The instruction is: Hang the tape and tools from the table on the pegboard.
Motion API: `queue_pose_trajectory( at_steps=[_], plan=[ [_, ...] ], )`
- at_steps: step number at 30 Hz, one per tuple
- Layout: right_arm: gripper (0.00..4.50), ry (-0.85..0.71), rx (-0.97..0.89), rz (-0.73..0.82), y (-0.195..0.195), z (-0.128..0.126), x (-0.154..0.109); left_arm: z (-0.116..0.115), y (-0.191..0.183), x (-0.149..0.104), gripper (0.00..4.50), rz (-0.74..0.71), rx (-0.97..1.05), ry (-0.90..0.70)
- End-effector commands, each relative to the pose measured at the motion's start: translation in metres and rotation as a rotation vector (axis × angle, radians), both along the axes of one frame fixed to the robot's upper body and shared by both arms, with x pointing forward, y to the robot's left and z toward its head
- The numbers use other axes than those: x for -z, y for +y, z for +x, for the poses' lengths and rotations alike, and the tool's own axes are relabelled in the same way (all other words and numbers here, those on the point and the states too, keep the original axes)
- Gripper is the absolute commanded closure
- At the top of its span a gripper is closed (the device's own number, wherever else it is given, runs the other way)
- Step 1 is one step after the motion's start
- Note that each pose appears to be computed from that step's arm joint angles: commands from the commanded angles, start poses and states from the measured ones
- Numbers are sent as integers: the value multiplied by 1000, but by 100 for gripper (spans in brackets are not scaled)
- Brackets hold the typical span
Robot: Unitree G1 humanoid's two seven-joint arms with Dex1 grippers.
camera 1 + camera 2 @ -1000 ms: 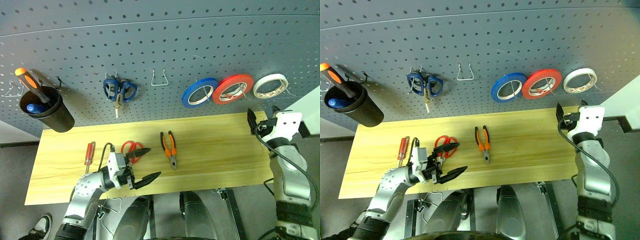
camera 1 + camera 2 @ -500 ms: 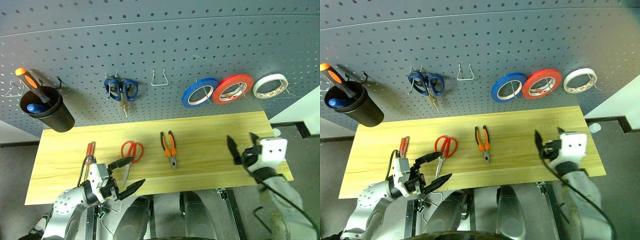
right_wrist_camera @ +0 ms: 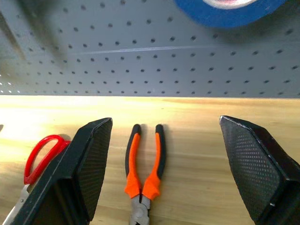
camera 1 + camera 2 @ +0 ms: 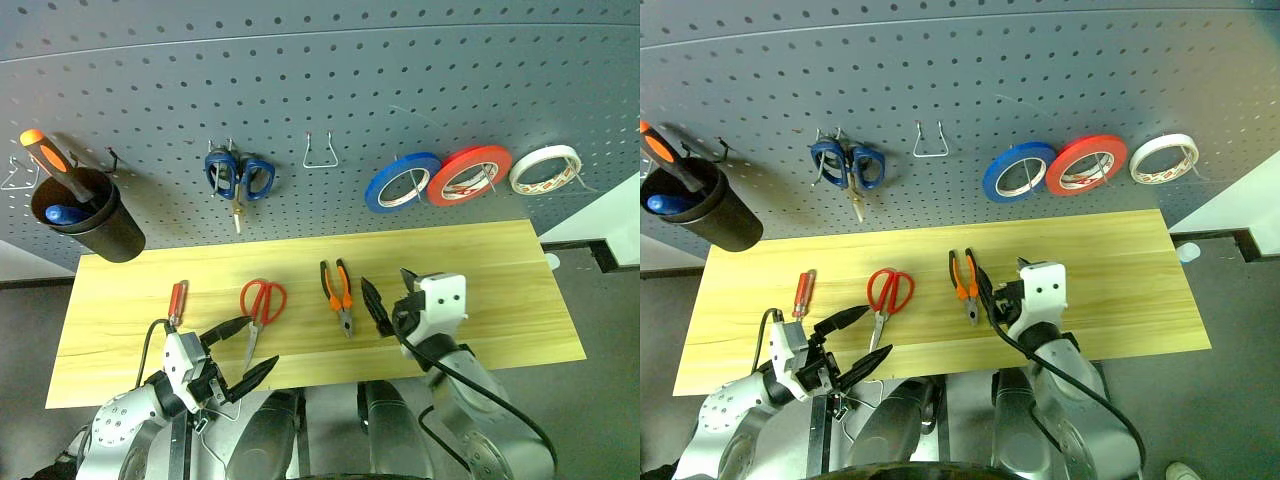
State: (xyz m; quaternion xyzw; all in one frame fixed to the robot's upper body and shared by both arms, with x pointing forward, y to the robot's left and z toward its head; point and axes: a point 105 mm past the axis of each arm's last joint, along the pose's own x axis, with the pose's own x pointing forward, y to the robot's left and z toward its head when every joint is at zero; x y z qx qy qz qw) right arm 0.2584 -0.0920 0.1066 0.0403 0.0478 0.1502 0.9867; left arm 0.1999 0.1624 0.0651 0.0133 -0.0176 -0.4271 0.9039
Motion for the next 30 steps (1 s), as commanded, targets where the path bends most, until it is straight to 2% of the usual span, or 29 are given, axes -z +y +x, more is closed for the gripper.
queue_pose_trajectory(
  at_steps=[1,9,17,27,30],
  plan=[
    [68,-18,-4,2,5,4,-1,-6,0,-7,0,10,-29,-12],
    [68,31,-26,-19,20,17,10,-10,-7,-19,0,17,-80,-7],
    [68,136,-111,-23,51,16,27,-14,-13,-26,0,6,-106,11],
    [68,157,-137,-39,59,19,33,-22,5,-8,0,56,-182,74],
    [68,158,-139,-40,59,20,34,-23,13,4,0,92,-222,111]
  ],
)
